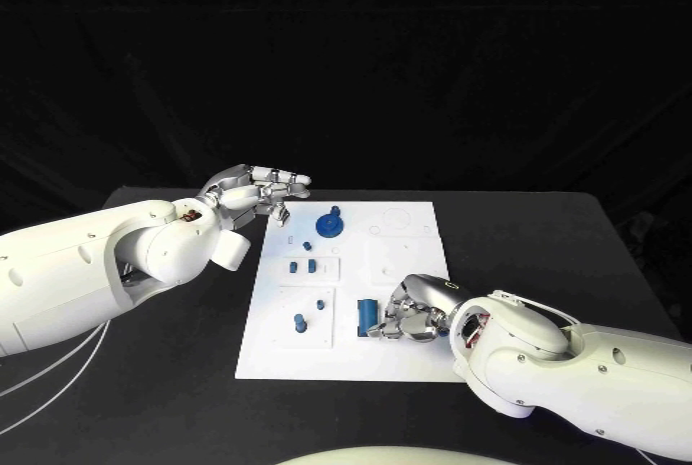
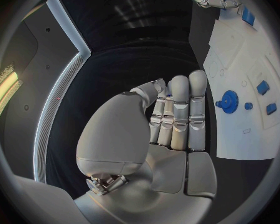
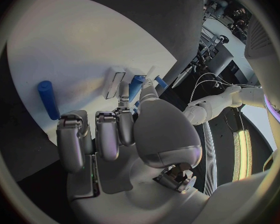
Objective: Assemble the parts on the task board
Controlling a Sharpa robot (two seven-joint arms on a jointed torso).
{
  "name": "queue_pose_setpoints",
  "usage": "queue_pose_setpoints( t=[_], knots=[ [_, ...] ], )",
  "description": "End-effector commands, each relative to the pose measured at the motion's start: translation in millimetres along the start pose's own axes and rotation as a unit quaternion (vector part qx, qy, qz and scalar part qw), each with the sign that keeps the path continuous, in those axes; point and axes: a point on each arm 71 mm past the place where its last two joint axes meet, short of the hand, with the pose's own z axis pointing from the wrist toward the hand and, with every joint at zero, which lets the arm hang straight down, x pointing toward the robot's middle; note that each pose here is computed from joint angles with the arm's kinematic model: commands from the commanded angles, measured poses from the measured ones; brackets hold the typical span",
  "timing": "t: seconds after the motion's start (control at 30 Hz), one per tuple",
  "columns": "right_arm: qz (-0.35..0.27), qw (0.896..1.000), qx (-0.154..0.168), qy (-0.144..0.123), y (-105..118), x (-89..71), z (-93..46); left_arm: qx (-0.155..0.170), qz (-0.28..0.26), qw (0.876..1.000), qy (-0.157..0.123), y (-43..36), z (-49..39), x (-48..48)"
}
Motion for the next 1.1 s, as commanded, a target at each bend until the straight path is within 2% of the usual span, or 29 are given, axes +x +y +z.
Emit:
queue_pose_setpoints(
  t=[0.03, 0.2, 0.47, 0.57, 0.7, 0.9, 1.1],
  knots=[
    [-0.004, 1.000, -0.006, 0.009, 1, 1.3, -0.8, 0.003, 0.000, 1.000, 0.007, -0.7, 0.0, 1.6],
    [-0.004, 1.000, -0.006, 0.006, 0, 0.1, -3.0, 0.003, 0.000, 1.000, 0.006, -0.6, -0.1, 1.3],
    [0.011, 1.000, 0.000, -0.017, -11, -7.3, -11.5, 0.003, 0.001, 1.000, 0.005, -0.6, -0.5, 0.4],
    [0.031, 0.999, -0.006, -0.034, -17, -15.3, -18.7, 0.003, 0.001, 1.000, 0.004, -0.6, -0.6, 0.1],
    [0.043, 0.997, -0.011, -0.063, -31, -34.9, -30.1, 0.003, 0.001, 1.000, 0.003, -0.6, -0.8, -0.4],
    [0.015, 0.996, -0.003, -0.090, -53, -54.1, -44.3, 0.003, 0.001, 1.000, 0.003, -0.5, -0.6, 0.2],
    [-0.020, 0.995, 0.015, -0.097, -69, -55.4, -51.0, 0.003, 0.001, 1.000, 0.004, 0.2, -0.6, 0.9]
  ],
)
